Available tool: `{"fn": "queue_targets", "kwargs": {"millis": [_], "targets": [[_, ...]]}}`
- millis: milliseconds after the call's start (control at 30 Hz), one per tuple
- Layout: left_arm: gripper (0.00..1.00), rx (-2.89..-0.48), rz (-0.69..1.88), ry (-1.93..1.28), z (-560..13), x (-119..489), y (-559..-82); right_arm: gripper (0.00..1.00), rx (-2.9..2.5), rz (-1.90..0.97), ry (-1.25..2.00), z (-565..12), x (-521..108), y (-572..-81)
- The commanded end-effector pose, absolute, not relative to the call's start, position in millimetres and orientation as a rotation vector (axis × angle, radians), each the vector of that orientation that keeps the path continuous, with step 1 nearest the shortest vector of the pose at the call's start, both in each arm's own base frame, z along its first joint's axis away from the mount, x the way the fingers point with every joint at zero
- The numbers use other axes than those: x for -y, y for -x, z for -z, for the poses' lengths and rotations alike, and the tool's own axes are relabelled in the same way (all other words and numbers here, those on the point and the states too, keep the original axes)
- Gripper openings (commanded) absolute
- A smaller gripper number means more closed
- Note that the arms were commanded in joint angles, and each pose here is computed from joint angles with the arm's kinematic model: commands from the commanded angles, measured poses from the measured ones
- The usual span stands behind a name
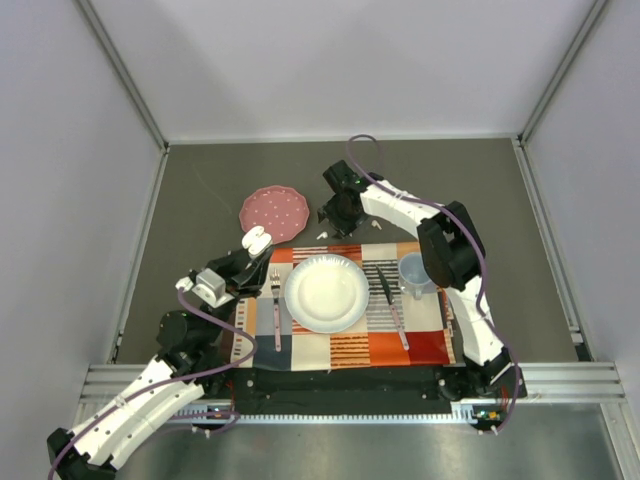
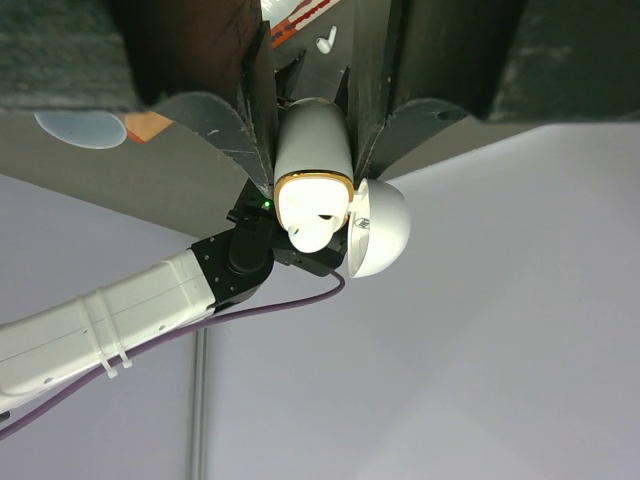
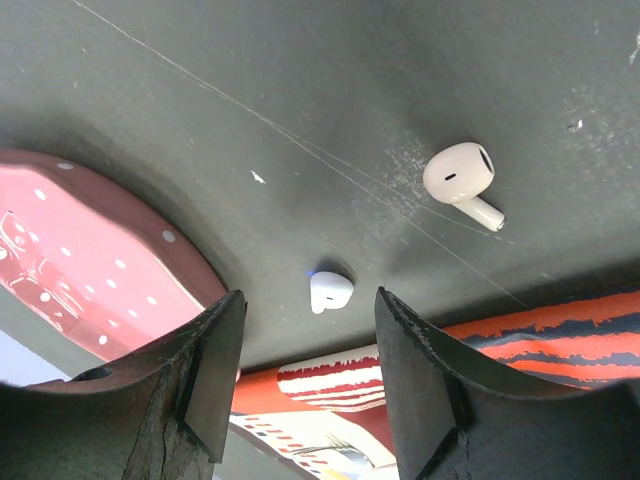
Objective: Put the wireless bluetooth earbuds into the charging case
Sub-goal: Move the left earbud to the center of the board.
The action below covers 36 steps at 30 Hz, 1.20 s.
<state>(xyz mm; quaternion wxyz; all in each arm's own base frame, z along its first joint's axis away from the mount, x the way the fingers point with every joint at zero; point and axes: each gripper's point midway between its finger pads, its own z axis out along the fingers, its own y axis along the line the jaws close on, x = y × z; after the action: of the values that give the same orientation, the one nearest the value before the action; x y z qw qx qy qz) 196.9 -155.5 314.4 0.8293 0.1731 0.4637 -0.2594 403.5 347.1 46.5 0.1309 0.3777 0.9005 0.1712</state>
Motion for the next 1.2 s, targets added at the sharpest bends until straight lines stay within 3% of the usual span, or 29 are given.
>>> {"fn": "queue_targets", "kwargs": {"millis": [0, 467, 633, 933, 1167], "targets": [[0.0, -0.956, 0.533, -0.339, -321.8, 149.3, -197.2, 0.54, -2.602, -0.506, -1.133, -46.8, -347.6, -411.5], [0.0, -0.954, 0.515, -0.315, -324.4, 143.5, -197.9, 0.49, -2.625, -0.517, -1.155, -37.5, -353.6, -411.3], [0.0, -0.954, 0.51, -0.314, -325.1, 142.9, -198.4, 0.38, -2.624, -0.511, -1.169, -34.1, -353.6, -411.6], [0.0, -0.96, 0.508, -0.316, -323.3, 143.1, -198.9, 0.32, -2.624, -0.484, -1.183, -27.9, -349.2, -409.9], [0.0, -0.965, 0.51, -0.316, -321.8, 143.6, -199.3, 0.33, -2.602, -0.455, -1.188, -27.7, -343.4, -410.6]]}}
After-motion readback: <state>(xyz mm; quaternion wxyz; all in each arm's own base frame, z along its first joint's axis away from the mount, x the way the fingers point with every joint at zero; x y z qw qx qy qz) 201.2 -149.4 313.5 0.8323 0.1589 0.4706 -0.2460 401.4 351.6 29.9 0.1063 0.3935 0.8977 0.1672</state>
